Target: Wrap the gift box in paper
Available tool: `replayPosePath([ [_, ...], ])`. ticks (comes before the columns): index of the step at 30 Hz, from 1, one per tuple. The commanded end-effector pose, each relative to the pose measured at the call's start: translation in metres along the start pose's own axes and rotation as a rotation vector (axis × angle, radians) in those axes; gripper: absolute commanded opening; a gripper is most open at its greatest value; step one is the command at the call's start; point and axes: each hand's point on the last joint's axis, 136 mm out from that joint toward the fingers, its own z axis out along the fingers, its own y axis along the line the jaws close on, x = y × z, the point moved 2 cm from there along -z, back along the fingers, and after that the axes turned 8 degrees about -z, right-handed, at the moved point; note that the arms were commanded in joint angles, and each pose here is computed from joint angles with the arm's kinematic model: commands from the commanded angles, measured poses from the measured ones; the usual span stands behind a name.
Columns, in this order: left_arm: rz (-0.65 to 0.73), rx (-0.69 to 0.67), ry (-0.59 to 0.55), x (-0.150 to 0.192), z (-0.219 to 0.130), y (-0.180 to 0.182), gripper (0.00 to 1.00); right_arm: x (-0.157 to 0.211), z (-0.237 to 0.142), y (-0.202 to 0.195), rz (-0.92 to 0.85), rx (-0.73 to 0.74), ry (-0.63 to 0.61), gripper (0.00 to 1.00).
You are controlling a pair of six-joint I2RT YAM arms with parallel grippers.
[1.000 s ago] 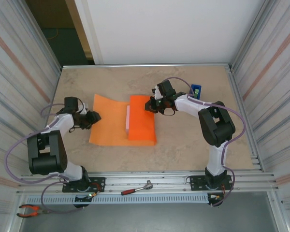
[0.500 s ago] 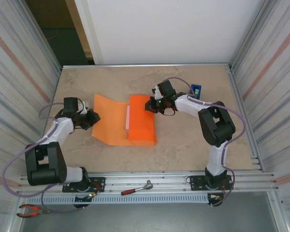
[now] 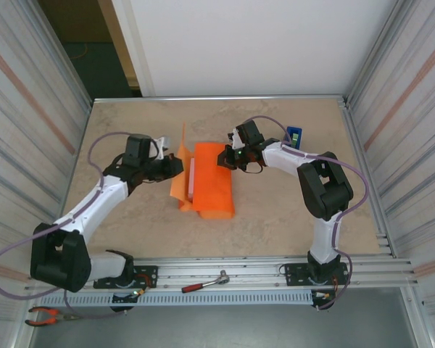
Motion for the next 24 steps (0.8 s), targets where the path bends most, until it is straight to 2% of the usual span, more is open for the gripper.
replayPosePath([
  [1,-0.024,0.037,0.045,0.002,0.016,-0.019,0.0,0.038,0.018,-0.043,0.083,0.136,0.112,0.0],
  [5,-0.019,0.021,0.153,0.015,0.037,-0.025,0.0,0.038,0.018,-0.043,0.081,0.139,0.112,0.0],
  [9,-0.012,0.0,0.197,0.018,0.043,-0.024,0.0,0.039,0.02,-0.043,0.083,0.139,0.116,0.0],
  [18,0.09,-0.106,0.172,0.008,0.026,-0.023,0.0,0.039,0.021,-0.044,0.083,0.138,0.117,0.0],
  [24,0.147,-0.253,0.194,0.013,0.012,-0.002,0.0,0.038,0.021,-0.043,0.084,0.136,0.114,0.0],
])
